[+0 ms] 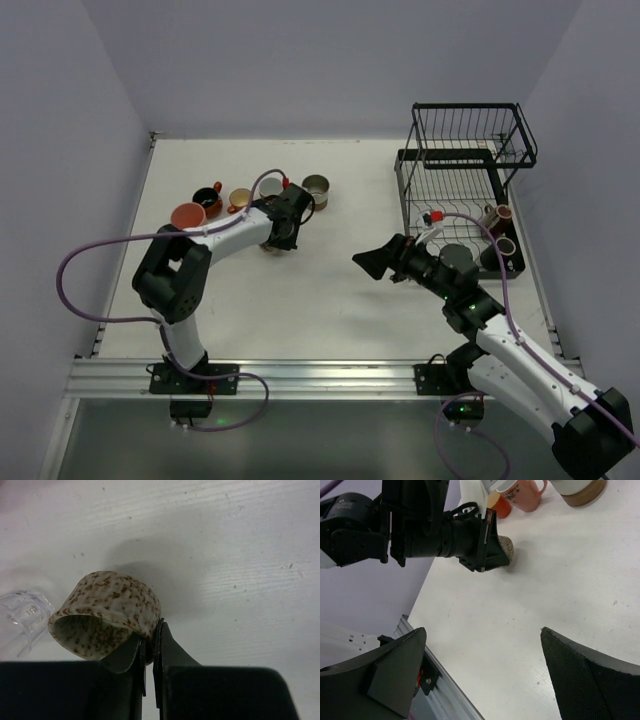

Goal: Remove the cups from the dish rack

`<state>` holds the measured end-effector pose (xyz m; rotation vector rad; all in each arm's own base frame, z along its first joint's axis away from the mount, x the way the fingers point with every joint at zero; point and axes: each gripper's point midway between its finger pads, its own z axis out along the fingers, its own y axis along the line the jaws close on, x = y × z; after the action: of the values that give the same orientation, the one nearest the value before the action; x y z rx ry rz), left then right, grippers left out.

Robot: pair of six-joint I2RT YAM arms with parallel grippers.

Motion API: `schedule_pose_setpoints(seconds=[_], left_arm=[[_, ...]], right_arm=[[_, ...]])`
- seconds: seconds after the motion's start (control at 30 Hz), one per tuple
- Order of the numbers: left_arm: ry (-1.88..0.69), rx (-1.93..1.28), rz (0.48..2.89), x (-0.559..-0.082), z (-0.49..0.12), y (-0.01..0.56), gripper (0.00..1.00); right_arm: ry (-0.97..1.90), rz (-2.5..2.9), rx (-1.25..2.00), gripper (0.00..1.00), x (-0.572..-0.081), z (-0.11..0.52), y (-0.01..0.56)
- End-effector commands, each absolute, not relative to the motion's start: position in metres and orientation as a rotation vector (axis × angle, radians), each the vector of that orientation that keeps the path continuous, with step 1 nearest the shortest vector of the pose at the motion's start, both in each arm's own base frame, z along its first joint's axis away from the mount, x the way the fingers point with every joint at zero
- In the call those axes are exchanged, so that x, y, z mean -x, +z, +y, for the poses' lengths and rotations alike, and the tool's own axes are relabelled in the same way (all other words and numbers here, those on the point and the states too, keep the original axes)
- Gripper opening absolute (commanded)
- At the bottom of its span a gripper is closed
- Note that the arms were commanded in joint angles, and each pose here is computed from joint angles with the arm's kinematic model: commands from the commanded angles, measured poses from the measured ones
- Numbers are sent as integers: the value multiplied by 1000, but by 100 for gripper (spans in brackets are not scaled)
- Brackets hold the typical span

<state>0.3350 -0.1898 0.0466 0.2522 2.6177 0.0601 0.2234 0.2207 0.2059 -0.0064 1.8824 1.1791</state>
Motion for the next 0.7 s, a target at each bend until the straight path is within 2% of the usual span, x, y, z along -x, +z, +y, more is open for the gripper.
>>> schedule_pose_setpoints(seconds=[0.0,0.17,0.23,0.3,0.43,0.67], left_arm=[[186,-309,2614,-350,-176,57,0],[174,-304,2672,-357,-167,47,2],[166,-301,2699,-357,-162,44,11],[205,-311,2710,-359,-157,44,16],[232,-326,2708,-362,-155,47,40],[159,-326,2682,-362,-162,59,55]], right_arm=[[1114,1883,27,99,-225,215,200],[1087,1887,35,99,-227,213,197],[1073,1887,34,99,-229,212,197],[1060,1886,28,99,-231,210,197],[1039,1878,26,99,-232,208,198],[984,1878,1,99,-235,199,200]])
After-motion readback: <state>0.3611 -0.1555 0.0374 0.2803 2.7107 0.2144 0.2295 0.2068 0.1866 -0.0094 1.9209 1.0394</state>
